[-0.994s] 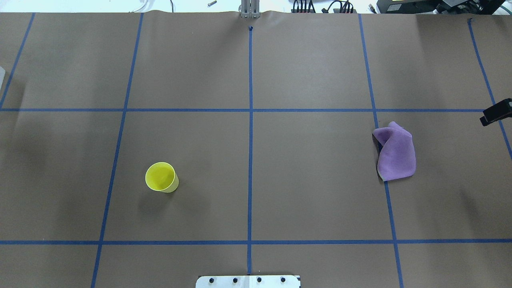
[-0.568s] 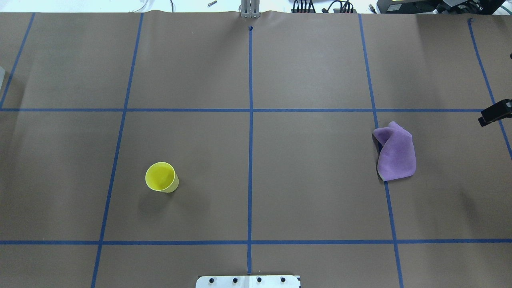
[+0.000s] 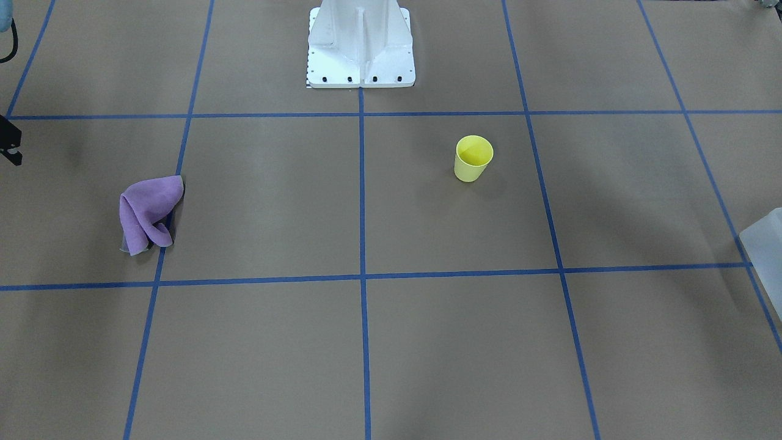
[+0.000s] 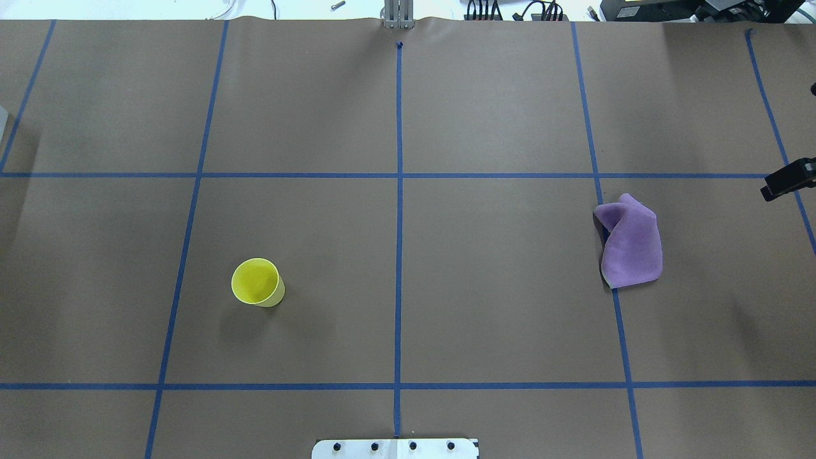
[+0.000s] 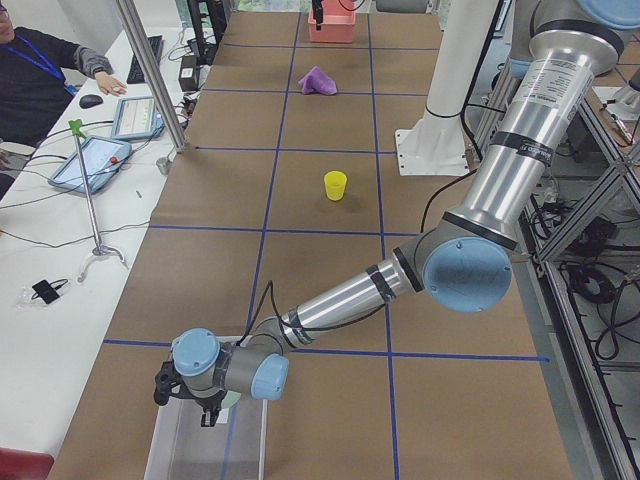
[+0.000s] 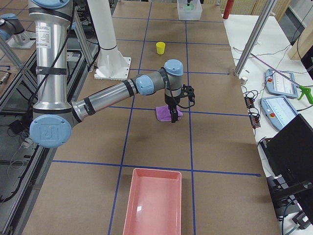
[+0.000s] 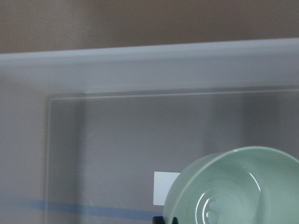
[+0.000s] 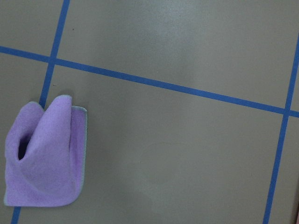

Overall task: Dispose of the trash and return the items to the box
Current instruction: 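Carry the green bowl with the left gripper into the clear bin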

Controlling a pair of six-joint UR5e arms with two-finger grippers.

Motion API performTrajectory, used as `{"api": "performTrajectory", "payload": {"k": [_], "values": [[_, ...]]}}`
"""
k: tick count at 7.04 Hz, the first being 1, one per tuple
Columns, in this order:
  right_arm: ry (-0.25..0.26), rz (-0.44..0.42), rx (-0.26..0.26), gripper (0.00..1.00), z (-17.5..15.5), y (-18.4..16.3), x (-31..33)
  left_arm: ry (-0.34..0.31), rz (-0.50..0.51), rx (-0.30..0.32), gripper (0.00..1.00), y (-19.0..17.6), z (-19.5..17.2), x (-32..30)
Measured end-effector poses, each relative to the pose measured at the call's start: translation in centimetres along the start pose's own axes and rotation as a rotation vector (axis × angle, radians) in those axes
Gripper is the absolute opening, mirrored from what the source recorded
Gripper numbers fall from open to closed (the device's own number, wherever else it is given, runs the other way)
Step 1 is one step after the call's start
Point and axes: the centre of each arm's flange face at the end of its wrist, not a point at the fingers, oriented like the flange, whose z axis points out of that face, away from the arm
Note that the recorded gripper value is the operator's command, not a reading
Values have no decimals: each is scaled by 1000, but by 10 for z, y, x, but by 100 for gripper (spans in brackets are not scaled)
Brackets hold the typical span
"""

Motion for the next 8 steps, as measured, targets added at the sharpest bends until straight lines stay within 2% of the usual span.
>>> {"api": "performTrajectory", "payload": {"k": [2,3,5,6,8], "values": [[0,-1,0,100,0,0,-1,10,93,41,99,-5,-6,6],[0,-1,0,100,0,0,0,32,134,68,99,-13,-28,-3],[0,0,-1,100,1,0,0,124,147,132,100,-32,-101,3],[0,0,-1,100,0,0,0,150,148,170,100,-20,-128,27],[0,0,-2,100,1,0,0,233,119,201,99,27,-158,144]]}}
